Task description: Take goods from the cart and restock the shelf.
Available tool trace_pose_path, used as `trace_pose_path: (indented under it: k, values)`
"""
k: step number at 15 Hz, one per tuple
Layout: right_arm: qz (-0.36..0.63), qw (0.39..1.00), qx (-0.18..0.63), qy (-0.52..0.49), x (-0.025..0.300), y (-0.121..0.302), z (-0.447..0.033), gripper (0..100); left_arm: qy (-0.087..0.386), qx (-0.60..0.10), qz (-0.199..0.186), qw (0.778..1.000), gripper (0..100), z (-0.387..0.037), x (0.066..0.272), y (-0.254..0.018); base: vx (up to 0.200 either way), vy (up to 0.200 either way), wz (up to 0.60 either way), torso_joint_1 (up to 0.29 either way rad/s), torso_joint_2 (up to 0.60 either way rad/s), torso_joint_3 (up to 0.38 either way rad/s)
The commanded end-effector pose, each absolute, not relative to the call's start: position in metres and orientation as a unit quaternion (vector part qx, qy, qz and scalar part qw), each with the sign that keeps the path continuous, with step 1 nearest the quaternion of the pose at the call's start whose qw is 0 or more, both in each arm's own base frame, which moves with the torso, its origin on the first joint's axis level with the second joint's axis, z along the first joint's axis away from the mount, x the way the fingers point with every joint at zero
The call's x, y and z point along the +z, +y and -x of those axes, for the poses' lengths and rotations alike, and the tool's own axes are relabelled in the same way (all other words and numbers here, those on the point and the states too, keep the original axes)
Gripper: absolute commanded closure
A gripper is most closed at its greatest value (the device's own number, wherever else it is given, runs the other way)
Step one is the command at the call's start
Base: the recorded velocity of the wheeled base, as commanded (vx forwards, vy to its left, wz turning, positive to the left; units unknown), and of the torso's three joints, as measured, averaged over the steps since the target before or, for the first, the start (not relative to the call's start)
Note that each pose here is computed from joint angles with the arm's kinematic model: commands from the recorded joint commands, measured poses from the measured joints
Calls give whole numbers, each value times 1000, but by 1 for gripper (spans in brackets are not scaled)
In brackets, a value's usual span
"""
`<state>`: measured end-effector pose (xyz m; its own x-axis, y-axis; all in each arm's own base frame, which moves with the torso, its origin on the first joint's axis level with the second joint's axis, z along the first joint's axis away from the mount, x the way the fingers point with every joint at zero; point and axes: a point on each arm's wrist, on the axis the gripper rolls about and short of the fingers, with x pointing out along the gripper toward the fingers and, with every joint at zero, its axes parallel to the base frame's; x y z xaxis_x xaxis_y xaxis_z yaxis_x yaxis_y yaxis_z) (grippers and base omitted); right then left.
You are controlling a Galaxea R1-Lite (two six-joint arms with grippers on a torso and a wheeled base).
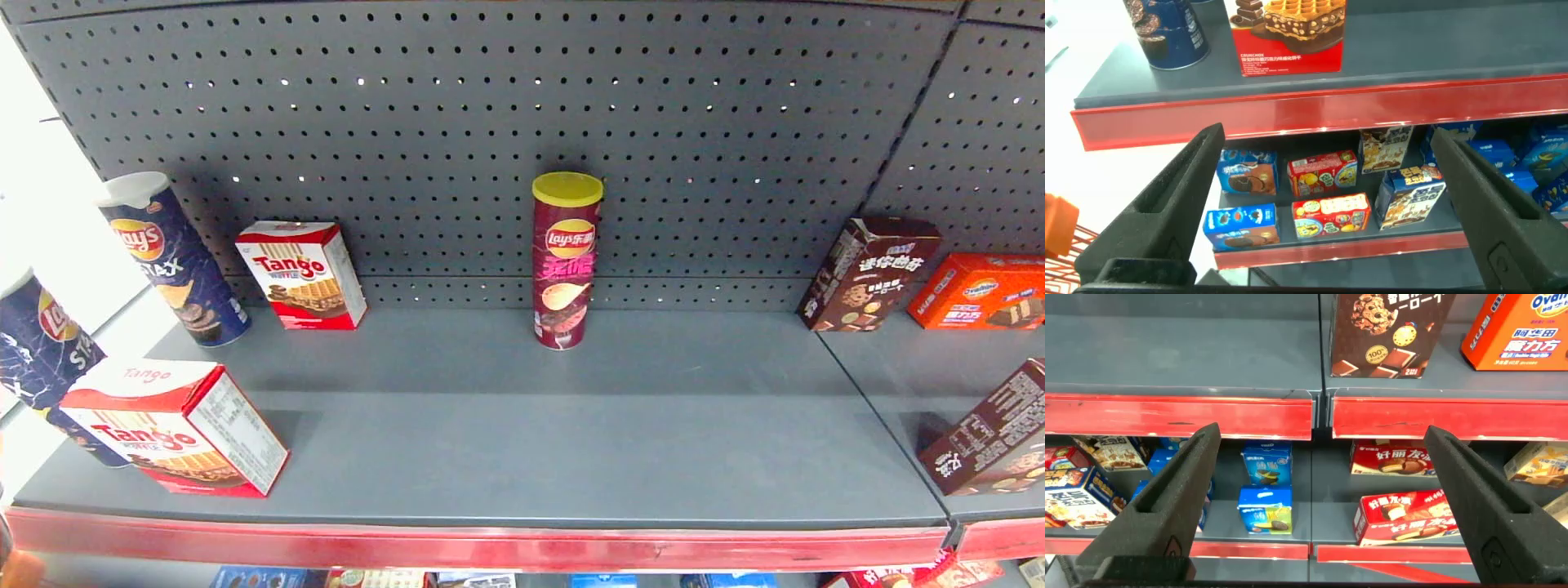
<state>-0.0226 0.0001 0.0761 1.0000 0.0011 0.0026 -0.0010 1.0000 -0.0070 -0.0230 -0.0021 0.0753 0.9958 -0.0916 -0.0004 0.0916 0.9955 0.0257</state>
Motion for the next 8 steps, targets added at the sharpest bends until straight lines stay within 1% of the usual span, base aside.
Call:
trace_pose_path:
  k: [1,8]
  values:
    - [4,1000,1,-1,76,0,22,0,0,-45,-13,999,0,23,75,-2,0,0,0,0,0,0]
    - [5,1000,2,-1,76,0,22,0,0,-45,-13,999,0,23,75,-2,0,0,0,0,0,0]
